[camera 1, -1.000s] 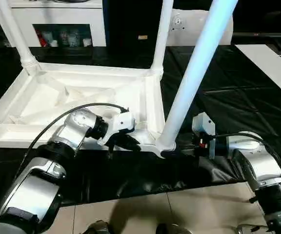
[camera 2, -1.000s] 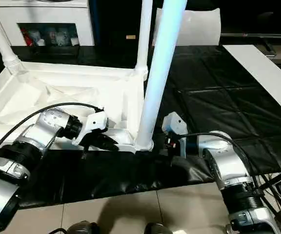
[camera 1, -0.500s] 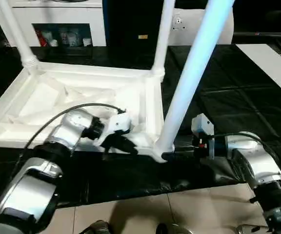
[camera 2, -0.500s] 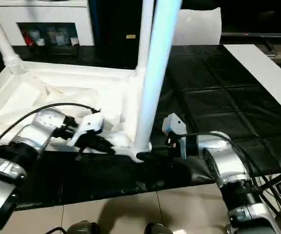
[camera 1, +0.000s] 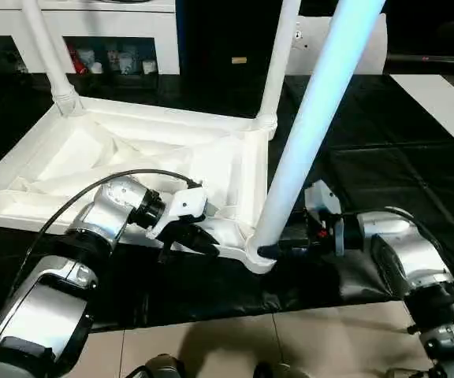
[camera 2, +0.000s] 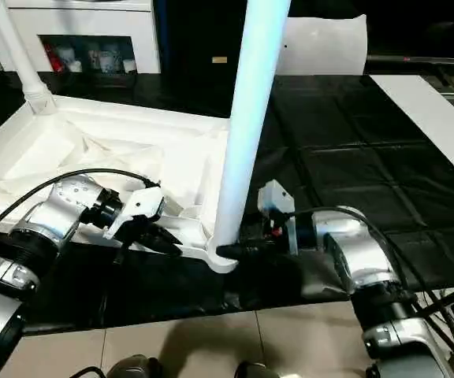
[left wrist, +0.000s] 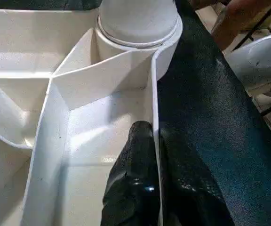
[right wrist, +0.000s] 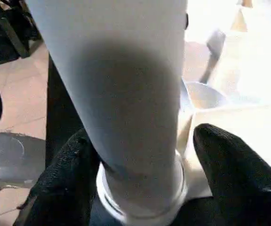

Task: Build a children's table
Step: Rotate leg to tighten

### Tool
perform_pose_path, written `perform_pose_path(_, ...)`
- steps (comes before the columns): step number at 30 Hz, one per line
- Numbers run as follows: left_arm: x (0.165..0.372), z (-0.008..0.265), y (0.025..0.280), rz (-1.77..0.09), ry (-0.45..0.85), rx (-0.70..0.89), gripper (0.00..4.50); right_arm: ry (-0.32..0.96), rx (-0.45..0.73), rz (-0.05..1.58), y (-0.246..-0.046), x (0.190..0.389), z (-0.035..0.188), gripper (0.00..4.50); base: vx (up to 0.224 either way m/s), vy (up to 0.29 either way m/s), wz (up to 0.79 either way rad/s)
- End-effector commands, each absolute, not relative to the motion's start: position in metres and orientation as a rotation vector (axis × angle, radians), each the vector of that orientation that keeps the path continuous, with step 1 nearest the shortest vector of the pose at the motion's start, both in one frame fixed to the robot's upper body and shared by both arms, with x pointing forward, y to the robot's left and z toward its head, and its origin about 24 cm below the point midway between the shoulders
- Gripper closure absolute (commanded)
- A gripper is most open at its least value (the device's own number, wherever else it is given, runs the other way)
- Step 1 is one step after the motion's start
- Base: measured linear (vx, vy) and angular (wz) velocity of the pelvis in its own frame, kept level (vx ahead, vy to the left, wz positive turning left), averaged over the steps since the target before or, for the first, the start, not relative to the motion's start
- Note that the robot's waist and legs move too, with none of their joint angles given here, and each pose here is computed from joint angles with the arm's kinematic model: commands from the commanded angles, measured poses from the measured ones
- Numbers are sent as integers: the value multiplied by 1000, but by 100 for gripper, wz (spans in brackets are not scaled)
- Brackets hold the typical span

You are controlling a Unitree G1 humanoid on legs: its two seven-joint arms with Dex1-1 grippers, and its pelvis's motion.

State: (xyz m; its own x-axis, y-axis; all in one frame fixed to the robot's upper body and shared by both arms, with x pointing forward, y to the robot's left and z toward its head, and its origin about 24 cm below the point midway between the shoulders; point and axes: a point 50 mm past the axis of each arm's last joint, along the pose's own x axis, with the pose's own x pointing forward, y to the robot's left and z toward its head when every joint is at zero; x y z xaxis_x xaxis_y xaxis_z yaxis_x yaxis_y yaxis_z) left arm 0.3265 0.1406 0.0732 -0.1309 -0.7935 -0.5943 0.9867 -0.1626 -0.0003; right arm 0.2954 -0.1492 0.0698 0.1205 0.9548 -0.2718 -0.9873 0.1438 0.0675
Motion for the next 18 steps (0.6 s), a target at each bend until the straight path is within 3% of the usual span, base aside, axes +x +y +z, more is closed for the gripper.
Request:
perform_pose_path(1, 323, 76, 133, -1736, 432, 551, 450, 267, -145, 1439, -148, 296, 73, 158, 0, 0, 0)
perform_pose_path(12, 324, 76, 133, -1729, 436, 561, 450, 269, -122, 1463, -142, 294, 71, 244, 0, 0, 0)
perform_pose_path(18, 325, 76, 134, -1721, 438, 549, 450, 275, -91, 1472, -139, 289, 68, 251, 0, 0, 0)
